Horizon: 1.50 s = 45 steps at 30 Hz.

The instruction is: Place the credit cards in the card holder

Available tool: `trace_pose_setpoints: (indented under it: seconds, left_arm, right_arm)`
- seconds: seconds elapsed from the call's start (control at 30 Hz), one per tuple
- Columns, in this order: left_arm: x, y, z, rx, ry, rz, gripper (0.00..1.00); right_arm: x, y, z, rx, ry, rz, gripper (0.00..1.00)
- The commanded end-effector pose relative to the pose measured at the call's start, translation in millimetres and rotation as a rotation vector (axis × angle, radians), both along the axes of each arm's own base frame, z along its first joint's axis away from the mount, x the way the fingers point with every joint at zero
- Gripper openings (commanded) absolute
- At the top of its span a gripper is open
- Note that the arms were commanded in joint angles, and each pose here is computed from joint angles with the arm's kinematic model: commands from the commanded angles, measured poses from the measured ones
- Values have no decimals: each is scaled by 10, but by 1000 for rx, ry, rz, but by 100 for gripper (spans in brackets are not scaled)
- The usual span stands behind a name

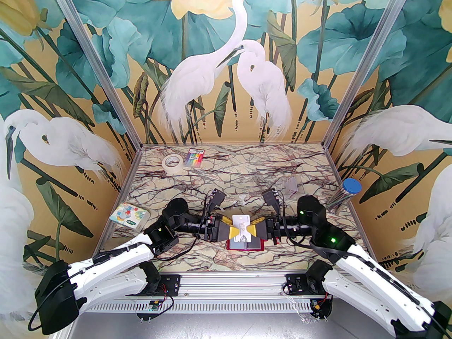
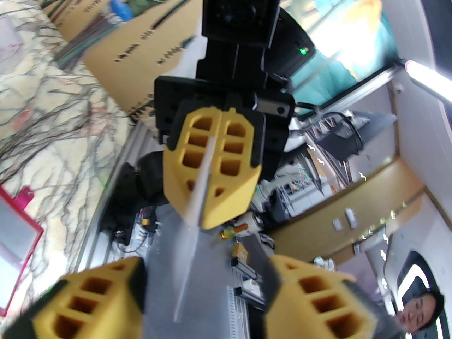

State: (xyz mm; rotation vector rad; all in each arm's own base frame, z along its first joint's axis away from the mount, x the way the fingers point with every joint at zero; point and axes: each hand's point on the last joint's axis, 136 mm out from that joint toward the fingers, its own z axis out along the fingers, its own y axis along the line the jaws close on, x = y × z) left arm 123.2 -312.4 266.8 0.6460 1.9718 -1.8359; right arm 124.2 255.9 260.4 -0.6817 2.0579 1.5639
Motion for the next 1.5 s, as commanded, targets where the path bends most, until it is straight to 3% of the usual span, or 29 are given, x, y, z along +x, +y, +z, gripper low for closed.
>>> trace_pose_setpoints:
  seconds: [0.0, 0.27, 0.53, 0.8, 1.47]
  left_arm:
    - [319, 197, -378, 157, 67, 181, 66]
    - [440, 363, -1081, 247, 243, 236, 64]
    - [413, 216, -1606, 295, 333, 200, 55]
    - [408, -11, -1861, 335, 355, 168, 48]
    - [498, 94, -2280, 473, 413, 262, 45]
  right_arm:
    - [113, -68, -327, -105, 49, -84, 0]
    - [254, -323, -1069, -280, 234, -250, 0]
    - [366, -502, -1416, -270, 379, -343, 0]
    - [377, -480, -1594, -284, 432, -330, 0]
    - [407, -443, -1832, -311, 476, -307, 0]
